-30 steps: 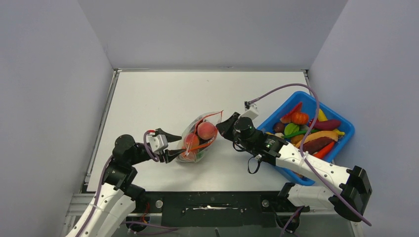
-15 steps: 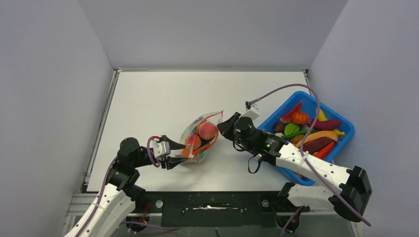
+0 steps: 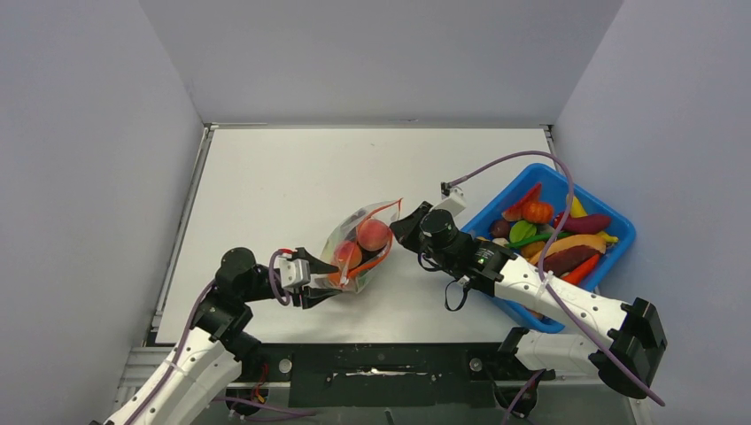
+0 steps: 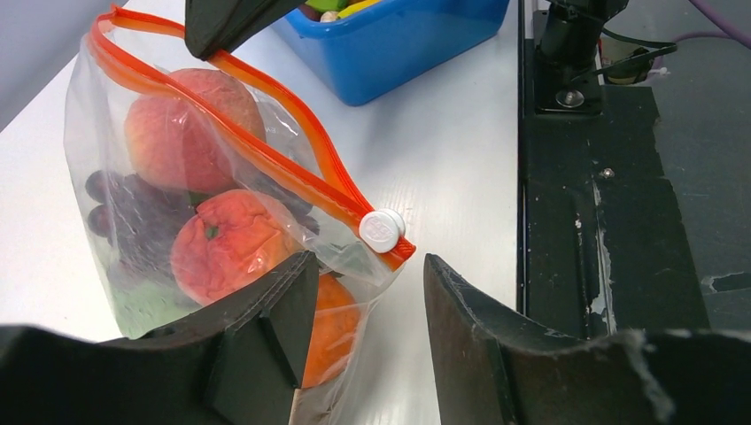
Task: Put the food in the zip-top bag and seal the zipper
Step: Zip the zipper food storage bag at the center of the board.
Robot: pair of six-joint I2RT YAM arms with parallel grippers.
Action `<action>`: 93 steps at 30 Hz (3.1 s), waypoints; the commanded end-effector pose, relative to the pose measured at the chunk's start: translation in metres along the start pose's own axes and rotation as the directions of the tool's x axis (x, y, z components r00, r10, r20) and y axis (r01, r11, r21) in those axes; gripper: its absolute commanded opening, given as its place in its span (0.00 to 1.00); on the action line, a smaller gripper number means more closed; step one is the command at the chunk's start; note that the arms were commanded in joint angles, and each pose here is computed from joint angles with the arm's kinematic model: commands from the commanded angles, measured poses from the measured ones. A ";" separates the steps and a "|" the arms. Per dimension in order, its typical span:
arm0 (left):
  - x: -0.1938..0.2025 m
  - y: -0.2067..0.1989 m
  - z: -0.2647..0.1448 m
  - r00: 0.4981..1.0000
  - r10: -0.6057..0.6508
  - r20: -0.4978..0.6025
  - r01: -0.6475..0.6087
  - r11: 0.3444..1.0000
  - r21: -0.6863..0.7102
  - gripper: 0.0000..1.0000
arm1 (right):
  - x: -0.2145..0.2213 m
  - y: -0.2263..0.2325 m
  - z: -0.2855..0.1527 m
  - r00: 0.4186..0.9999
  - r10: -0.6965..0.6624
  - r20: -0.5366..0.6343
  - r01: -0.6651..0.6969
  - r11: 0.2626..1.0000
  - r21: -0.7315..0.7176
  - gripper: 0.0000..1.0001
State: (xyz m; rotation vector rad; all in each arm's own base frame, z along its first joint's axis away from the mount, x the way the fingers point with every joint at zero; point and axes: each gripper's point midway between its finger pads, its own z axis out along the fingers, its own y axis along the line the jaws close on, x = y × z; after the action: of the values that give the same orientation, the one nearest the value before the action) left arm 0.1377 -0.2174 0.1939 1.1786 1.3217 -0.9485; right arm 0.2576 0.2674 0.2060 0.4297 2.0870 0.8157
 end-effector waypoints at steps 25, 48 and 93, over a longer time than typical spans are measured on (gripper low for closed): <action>-0.033 0.022 0.011 0.995 0.057 0.088 -0.045 0.990 -0.132 0.28 | -0.013 0.023 -0.002 0.993 0.111 0.033 -0.109 0.991 -0.081 0.00; -0.002 -0.003 0.048 0.999 -0.044 0.005 0.044 0.989 -0.139 0.37 | -0.010 0.018 -0.003 0.988 0.153 0.026 -0.151 0.986 -0.074 0.00; -0.084 -0.013 0.029 0.994 -0.072 0.083 0.083 0.986 -0.142 0.00 | 0.027 0.089 -0.103 -0.015 -0.755 0.655 0.807 -0.396 -0.438 0.63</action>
State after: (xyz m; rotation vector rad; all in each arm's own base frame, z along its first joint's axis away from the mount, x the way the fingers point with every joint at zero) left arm 0.1312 -0.2589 0.2369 1.0206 1.4776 -0.8784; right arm 0.1989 0.2806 0.2813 -1.2858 1.3979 0.4844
